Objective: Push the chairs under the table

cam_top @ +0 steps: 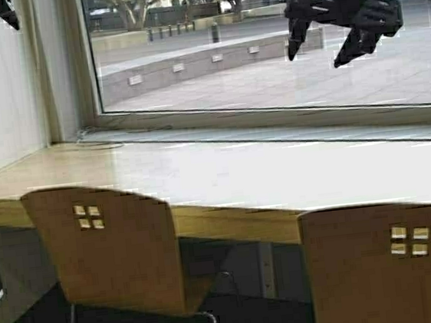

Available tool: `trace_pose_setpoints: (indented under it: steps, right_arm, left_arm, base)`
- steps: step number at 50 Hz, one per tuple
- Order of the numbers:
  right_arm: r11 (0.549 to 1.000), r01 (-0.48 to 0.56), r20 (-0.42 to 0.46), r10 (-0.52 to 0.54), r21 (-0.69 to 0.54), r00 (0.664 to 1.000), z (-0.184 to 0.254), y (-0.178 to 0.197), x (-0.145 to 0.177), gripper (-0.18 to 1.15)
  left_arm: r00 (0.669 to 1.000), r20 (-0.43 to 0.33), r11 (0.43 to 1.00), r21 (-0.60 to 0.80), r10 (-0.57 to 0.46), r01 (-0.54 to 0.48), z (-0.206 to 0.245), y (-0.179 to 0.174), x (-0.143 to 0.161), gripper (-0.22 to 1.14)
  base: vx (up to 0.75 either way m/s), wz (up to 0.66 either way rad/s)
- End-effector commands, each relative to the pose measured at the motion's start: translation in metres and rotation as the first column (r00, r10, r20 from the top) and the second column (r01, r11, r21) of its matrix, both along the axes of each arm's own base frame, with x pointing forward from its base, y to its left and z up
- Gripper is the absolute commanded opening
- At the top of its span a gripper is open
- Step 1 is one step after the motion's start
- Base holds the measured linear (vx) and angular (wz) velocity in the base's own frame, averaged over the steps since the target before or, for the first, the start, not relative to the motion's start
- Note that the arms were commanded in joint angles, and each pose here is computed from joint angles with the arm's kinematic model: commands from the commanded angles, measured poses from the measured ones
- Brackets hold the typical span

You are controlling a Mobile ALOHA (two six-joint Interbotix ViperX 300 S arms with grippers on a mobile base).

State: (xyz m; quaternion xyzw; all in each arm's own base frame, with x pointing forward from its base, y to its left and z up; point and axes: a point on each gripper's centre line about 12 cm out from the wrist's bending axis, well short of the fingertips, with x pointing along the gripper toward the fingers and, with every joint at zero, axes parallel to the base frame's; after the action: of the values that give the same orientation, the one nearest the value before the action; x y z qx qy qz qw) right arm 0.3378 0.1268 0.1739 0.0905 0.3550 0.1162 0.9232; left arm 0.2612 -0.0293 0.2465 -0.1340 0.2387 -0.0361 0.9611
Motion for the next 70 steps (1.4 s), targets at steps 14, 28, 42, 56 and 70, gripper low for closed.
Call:
trace_pose_setpoints:
  steps: [14,28,42,56,70]
  right_arm:
    - [1.000,-0.003,0.017,0.003,0.008,1.000,0.010,0.003,0.009,1.00]
    - [1.000,-0.007,0.010,0.007,-0.013,1.000,0.004,0.004,0.022,1.00]
    - [1.000,-0.005,0.013,0.005,-0.008,1.000,0.011,0.004,0.027,1.00]
    - [1.000,-0.010,0.007,0.010,-0.007,1.000,0.015,0.005,0.030,1.00]
    - [1.000,-0.014,0.030,0.014,0.003,0.999,0.028,0.007,0.033,1.00]
  left_arm:
    - [1.000,0.016,1.000,-0.011,0.011,-0.011,0.004,0.000,0.003,0.89]
    - [1.000,-0.003,1.000,-0.009,0.017,-0.017,-0.005,0.001,0.002,0.89]
    - [1.000,0.009,1.000,-0.022,0.019,-0.019,0.001,0.001,0.001,0.89]
    - [1.000,-0.016,0.999,-0.044,0.007,-0.008,0.002,-0.002,-0.001,0.89]
    - [1.000,-0.004,0.999,-0.046,0.019,-0.019,0.003,-0.001,0.003,0.89]
  base:
    - [-0.31,0.13]
    - [-0.37,-0.07]
    - [-0.39,-0.03]
    - [-0.34,0.02]
    - [-0.34,0.00]
